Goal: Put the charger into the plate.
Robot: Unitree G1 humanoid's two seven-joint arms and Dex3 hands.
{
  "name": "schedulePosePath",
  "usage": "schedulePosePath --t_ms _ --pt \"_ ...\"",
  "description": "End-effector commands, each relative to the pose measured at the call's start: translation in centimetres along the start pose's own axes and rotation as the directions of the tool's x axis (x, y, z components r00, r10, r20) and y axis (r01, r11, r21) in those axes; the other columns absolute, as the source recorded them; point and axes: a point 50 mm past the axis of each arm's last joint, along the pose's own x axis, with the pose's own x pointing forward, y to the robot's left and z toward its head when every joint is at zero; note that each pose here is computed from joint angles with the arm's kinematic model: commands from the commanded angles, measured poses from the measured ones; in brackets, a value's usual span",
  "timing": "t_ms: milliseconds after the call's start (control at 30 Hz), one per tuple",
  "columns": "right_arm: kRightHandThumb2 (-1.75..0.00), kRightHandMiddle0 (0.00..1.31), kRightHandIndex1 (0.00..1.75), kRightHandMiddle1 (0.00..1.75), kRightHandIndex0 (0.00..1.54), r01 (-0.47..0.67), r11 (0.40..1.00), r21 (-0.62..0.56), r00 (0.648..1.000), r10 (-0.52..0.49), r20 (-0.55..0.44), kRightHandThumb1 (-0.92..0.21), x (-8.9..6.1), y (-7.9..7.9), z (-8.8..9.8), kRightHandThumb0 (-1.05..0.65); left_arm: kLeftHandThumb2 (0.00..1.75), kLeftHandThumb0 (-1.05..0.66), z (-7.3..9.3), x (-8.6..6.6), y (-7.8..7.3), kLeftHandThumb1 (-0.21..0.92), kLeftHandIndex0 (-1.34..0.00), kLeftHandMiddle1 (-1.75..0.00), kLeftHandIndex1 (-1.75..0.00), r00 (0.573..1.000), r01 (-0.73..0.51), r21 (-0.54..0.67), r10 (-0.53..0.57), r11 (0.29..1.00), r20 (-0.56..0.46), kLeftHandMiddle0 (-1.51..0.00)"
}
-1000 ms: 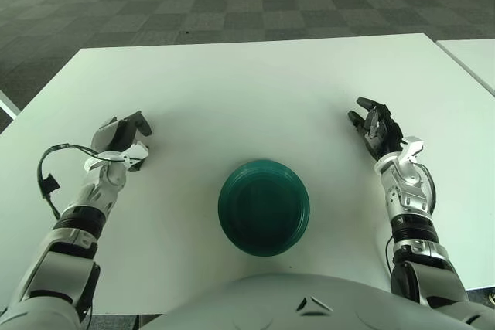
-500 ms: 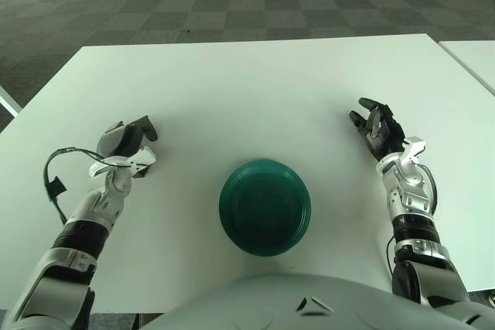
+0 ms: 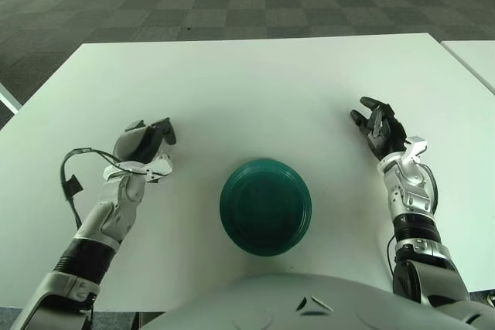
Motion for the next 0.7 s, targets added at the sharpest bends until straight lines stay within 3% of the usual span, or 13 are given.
schedulePosePath --t_ms 0,467,667 --pt "-0.82 0.00 0.07 1.02 0.35 0.032 0.999 0.039 0.988 -0.025 -0.156 -0.92 -1.6 -0.4 -3.5 -0.69 1.60 0.00 2.4 -0.5 2.3 0.05 -0.59 -1.67 -1.75 0.996 -0.053 0.011 0.052 0.999 0.072 -0.83" --pt "-0.82 0.00 0.07 1.02 0.35 0.031 0.999 0.039 0.988 -0.025 -0.154 -0.92 -1.7 -0.3 -3.5 -0.69 1.61 0.00 5.2 -1.9 5.6 0.05 -0.59 -1.70 -1.75 0.977 -0.116 0.109 0.094 0.987 0.193 -0.81" --pt "-0.82 0.00 0.07 1.02 0.35 0.031 0.999 0.039 0.988 -0.025 -0.154 -0.92 -1.8 -0.3 -3.6 -0.69 1.61 0.00 5.7 -2.2 6.5 0.06 -0.59 -1.72 -1.75 0.971 -0.138 0.163 0.101 0.977 0.219 -0.80"
